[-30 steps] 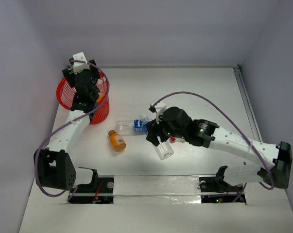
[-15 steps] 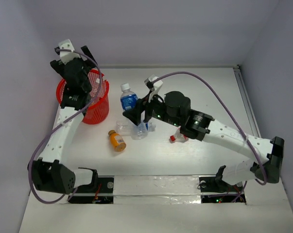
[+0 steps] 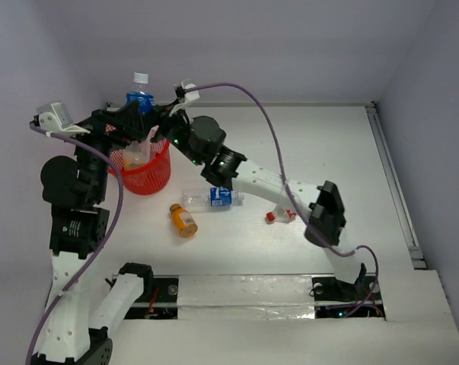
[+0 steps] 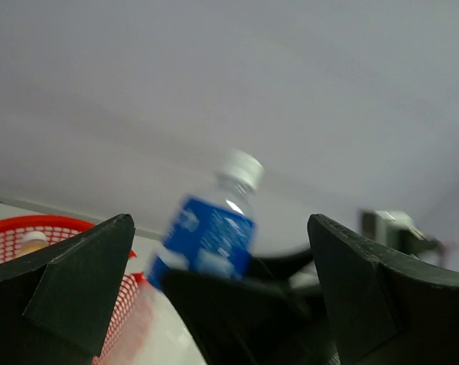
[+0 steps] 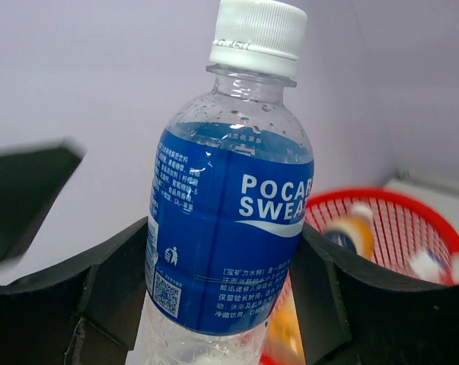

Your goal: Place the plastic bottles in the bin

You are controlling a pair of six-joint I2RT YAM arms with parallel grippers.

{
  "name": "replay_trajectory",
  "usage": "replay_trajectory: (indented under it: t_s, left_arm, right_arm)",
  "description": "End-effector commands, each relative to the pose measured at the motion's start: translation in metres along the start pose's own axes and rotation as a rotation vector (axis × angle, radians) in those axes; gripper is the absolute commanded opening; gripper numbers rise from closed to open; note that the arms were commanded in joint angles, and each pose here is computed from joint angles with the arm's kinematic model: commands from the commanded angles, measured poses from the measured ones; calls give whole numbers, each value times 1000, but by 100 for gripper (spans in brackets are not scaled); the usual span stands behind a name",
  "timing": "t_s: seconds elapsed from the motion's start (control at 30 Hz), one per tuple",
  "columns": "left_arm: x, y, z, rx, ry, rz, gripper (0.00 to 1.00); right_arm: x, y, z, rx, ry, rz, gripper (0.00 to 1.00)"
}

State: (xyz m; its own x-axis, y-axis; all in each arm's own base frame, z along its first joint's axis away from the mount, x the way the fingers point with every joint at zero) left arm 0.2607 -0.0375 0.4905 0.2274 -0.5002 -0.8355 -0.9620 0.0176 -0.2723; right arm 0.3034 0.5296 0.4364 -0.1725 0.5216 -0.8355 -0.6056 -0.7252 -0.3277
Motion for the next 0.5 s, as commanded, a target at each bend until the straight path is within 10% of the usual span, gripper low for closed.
replay_trajectory:
  t_s: [0.0, 0.47]
  left_arm:
    - [31, 7, -5, 67, 34, 119, 97]
    - [64, 6, 18, 19, 12, 170, 97]
  right_arm:
    - [-23, -34, -1, 39, 29, -131, 57]
    - [129, -53, -68, 110, 89, 196, 61]
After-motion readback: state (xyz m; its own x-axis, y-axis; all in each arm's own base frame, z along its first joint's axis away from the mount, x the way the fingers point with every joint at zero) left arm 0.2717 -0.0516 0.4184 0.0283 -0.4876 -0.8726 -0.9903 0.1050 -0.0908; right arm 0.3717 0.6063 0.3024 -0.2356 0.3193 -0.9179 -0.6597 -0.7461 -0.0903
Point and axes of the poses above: each gripper's point midway between its finger pads, its own y axis back along the fingers, its own z axis along the line the jaws close on, x = y × z, the point moved 2 cm from there along y, back along the fingers, and after that the axes turned 1 degree about y, right-handed, at the moved point
